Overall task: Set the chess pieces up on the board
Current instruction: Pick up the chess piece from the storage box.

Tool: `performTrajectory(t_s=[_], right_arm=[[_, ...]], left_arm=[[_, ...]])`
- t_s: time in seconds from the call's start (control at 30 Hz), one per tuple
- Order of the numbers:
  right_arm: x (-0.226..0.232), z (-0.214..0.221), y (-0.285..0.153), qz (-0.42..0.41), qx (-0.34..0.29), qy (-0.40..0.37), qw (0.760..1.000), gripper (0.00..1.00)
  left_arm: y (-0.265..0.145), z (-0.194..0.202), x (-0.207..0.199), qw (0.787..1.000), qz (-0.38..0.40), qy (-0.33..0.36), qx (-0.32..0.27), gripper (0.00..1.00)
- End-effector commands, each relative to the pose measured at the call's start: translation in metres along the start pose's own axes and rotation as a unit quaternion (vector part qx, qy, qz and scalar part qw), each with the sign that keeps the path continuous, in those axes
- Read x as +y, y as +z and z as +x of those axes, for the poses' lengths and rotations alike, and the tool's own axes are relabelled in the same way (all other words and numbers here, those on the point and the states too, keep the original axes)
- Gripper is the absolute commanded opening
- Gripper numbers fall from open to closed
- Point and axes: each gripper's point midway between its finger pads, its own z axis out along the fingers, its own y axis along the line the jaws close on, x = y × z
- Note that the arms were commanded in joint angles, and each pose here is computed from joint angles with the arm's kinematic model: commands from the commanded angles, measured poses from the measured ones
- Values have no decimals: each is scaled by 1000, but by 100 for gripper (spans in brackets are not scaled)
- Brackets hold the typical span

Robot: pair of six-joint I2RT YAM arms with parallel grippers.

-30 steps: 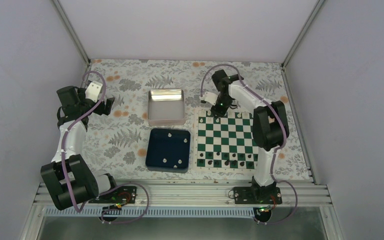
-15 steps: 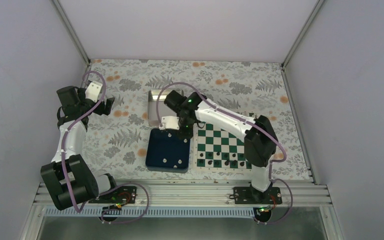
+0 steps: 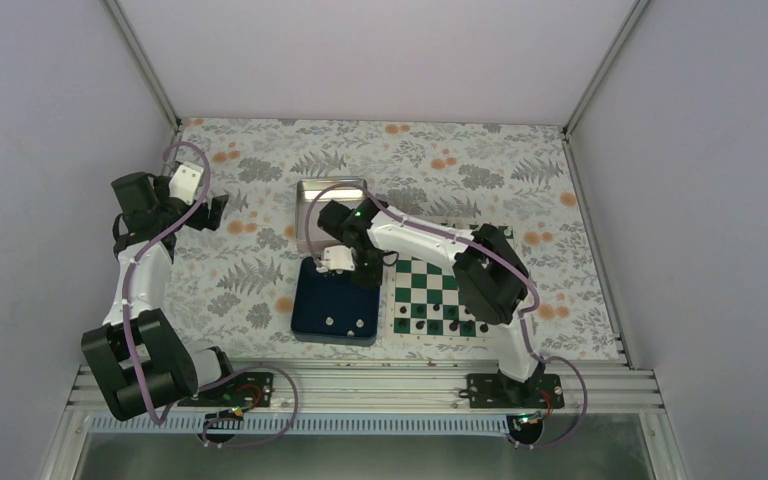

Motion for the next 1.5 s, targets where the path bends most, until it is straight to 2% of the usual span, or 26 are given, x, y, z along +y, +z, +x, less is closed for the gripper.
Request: performTrajectory(t_s=[0.0,0.47,0.6,0.9,1.03,1.27,1.37,1.47], right_arm=[[3,1,5,12,25,-1,1000,41],[2,13,30,38,92,-17,995,43],[1,12,34,37,94,-20,995,42],[3,6,31,35,88,-24,995,17],[2,-2,19,37,68,-26,997,8],[-8,-10,-27,46,15,-14,999,6],[-21,-2,-55,51,-13,8,999,6],[-48,26,-77,67,-30,57,996,6]], left_arm=[[-5,-6,-3,1000,8,4,-17,100],[-9,-9,-3,1000,10,6,-28,100],[-10,-9,-2,1000,10,4,-28,100],[-11,-10,-1,999,11,4,-30,100],[-11,-10,-1,1000,11,2,-29,100],[-12,-11,0,1000,10,2,-30,100],[-12,-11,0,1000,9,2,-29,100],[-11,-10,1,1000,9,1,-28,100]])
